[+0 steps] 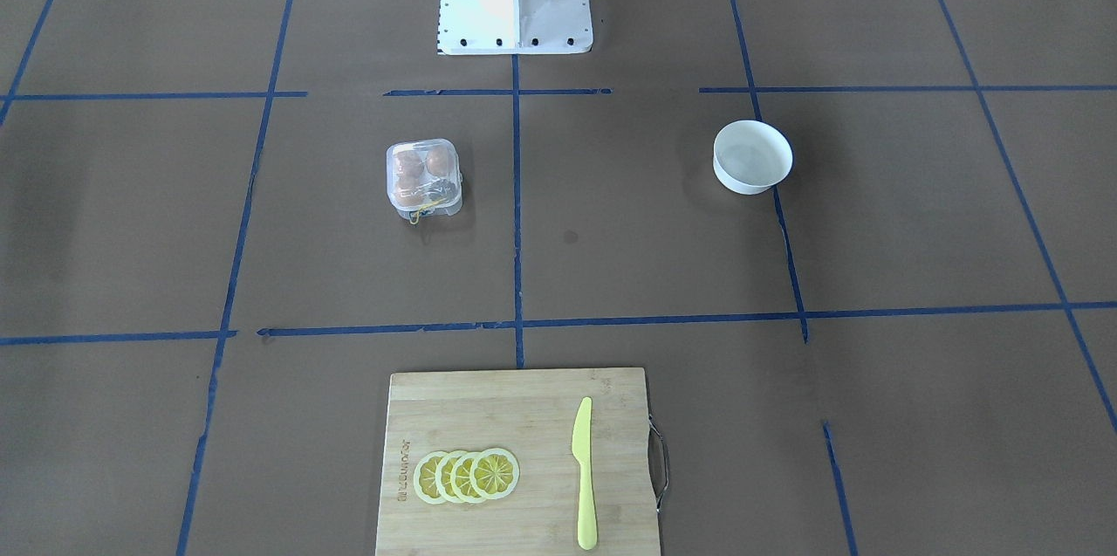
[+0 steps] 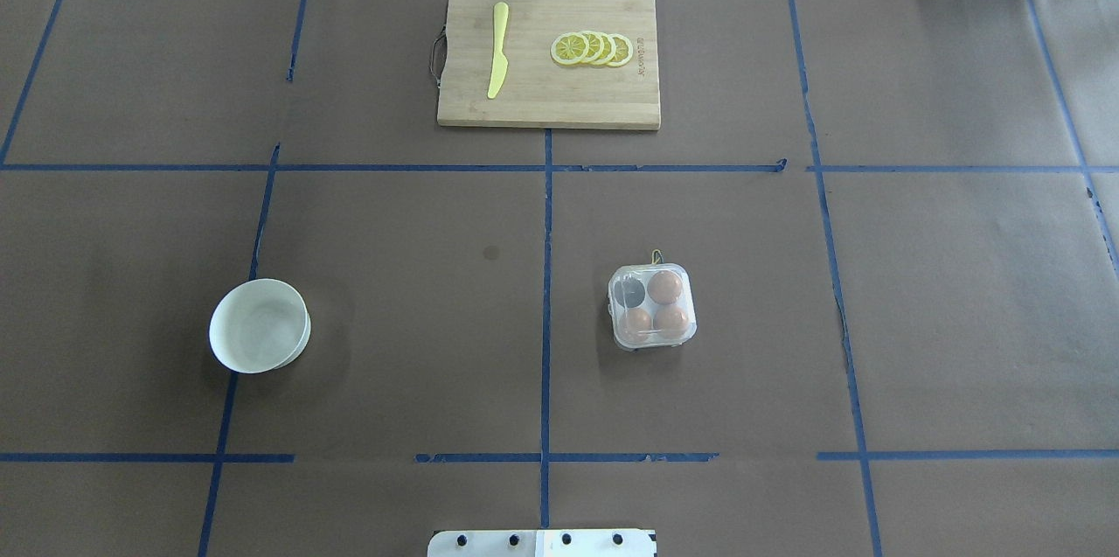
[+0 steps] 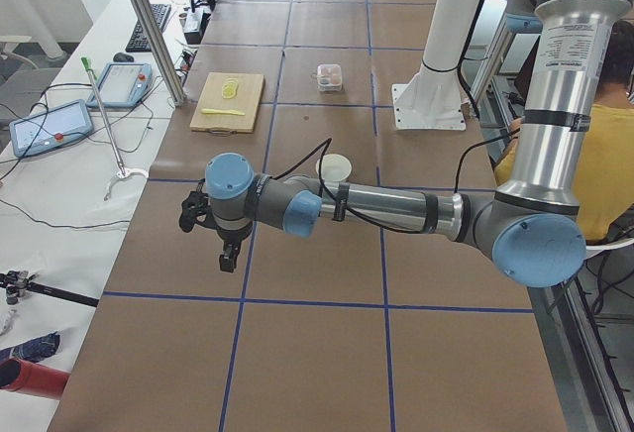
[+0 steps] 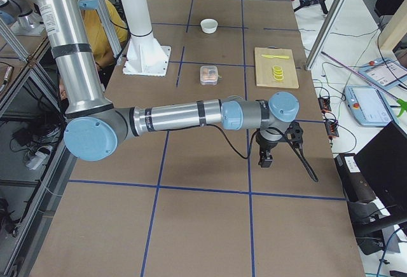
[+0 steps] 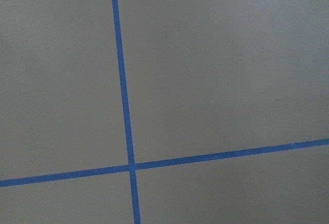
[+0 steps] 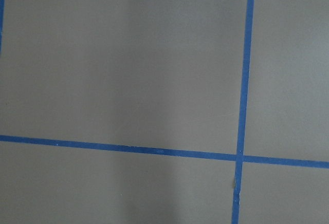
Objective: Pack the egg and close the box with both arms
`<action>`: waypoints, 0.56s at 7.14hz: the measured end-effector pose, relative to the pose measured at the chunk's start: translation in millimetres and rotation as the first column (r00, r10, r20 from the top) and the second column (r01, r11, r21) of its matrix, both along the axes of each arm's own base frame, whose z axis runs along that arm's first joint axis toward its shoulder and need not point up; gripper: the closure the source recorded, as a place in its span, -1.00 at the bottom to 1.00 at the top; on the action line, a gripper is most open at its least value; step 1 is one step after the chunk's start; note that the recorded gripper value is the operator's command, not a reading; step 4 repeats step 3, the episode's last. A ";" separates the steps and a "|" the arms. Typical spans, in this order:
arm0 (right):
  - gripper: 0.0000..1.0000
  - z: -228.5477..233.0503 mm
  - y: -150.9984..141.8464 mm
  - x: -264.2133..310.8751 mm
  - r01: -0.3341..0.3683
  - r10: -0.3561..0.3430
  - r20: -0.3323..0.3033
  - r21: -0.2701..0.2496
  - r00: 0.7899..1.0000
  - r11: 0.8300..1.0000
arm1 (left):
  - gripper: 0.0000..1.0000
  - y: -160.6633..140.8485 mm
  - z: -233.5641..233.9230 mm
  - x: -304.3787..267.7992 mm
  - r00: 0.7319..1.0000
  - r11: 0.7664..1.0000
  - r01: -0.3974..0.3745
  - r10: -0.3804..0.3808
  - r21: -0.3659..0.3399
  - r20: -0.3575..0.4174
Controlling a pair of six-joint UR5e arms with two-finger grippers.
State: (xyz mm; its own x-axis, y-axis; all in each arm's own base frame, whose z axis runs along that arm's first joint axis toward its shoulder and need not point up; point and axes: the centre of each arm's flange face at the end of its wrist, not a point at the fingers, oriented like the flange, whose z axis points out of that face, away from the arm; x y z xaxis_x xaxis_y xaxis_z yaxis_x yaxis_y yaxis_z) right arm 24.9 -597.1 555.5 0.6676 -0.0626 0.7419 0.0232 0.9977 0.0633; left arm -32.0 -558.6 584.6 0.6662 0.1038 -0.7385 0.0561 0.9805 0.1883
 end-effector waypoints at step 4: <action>-1.00 -10.6 0.9 3.4 -0.005 0.007 -0.053 0.033 0.999 0.999 | -1.00 -3.5 0.1 0.0 1.000 1.000 0.001 -0.001 -0.003 0.004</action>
